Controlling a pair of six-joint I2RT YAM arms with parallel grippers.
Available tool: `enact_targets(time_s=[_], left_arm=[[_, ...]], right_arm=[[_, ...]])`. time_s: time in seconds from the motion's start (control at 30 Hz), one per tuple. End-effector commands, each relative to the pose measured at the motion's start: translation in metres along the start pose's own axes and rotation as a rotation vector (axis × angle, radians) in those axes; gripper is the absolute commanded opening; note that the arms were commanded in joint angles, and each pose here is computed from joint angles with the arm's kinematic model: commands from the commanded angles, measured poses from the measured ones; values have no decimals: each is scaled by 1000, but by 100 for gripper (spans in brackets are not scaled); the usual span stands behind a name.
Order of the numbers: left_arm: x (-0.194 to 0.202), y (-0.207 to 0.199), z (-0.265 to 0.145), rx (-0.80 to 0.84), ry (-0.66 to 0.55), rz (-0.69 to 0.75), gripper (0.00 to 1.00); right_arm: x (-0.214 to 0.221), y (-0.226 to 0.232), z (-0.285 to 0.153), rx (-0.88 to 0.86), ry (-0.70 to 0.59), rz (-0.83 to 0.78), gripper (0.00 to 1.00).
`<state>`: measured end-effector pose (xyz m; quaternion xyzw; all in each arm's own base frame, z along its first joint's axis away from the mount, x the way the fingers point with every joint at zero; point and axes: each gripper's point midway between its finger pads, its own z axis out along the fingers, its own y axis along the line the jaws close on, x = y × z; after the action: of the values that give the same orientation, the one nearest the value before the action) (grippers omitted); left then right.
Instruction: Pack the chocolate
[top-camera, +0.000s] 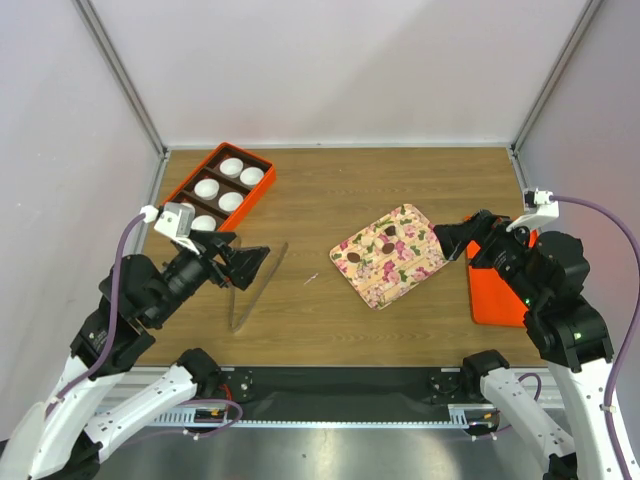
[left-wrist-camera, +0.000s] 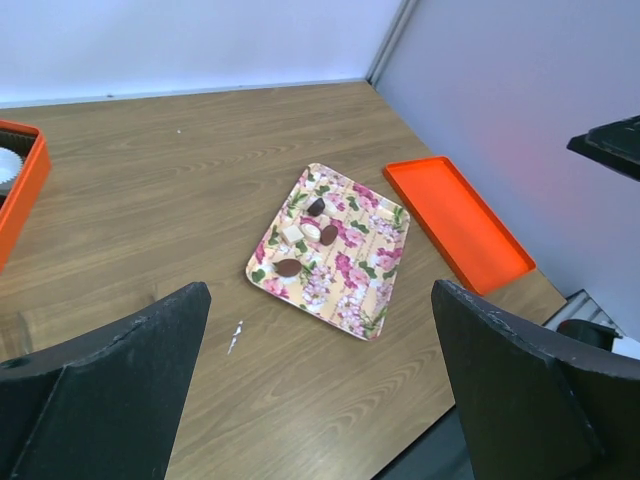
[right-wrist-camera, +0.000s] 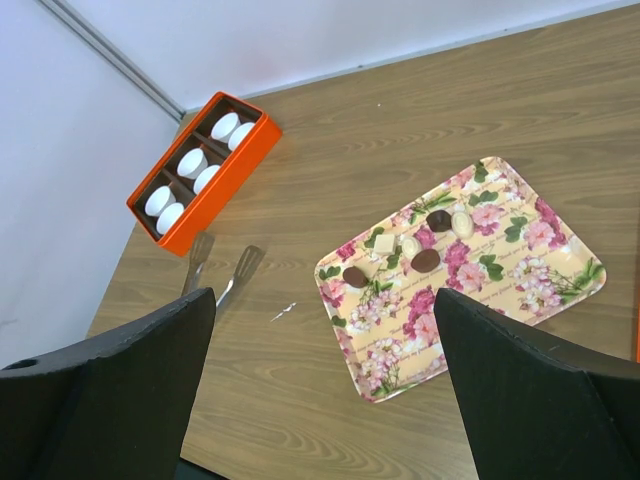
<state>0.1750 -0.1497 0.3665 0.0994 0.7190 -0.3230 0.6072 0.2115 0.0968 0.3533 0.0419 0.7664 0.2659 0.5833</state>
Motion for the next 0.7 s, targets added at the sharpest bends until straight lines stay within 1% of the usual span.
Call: enact_targets(time_s=[0.0,0.17,0.33,0.4,0.43,0.53,0.57,0.63,0.67], left_arm=[[-20,4,-9,-30,-59,32,100],[-19,10,-8,-63,-53,38,100],[-10,30,-2,-174,-10,60,100],[1,42,0,-233,44,83,100],[13,56,5,-311,105,106,100],[29,80,8,-447,199,143,100],[47,90,10,-492,285,166,100],[63,103,12,-551,353,167,100],[84,108,16,-557,431,166,100]], right_arm=[[-6,3,-2,-10,-24,-2,100],[-6,1,-3,2,-29,-6,100],[-5,-1,-5,2,-37,-13,100],[-4,-2,-4,3,-39,-17,100],[-4,-2,-5,-1,-44,-19,100],[0,-2,-5,-12,-50,-25,100],[0,-2,-5,-12,-54,-27,100],[2,-3,-5,-20,-52,-30,100],[4,-2,-5,-27,-52,-31,100]])
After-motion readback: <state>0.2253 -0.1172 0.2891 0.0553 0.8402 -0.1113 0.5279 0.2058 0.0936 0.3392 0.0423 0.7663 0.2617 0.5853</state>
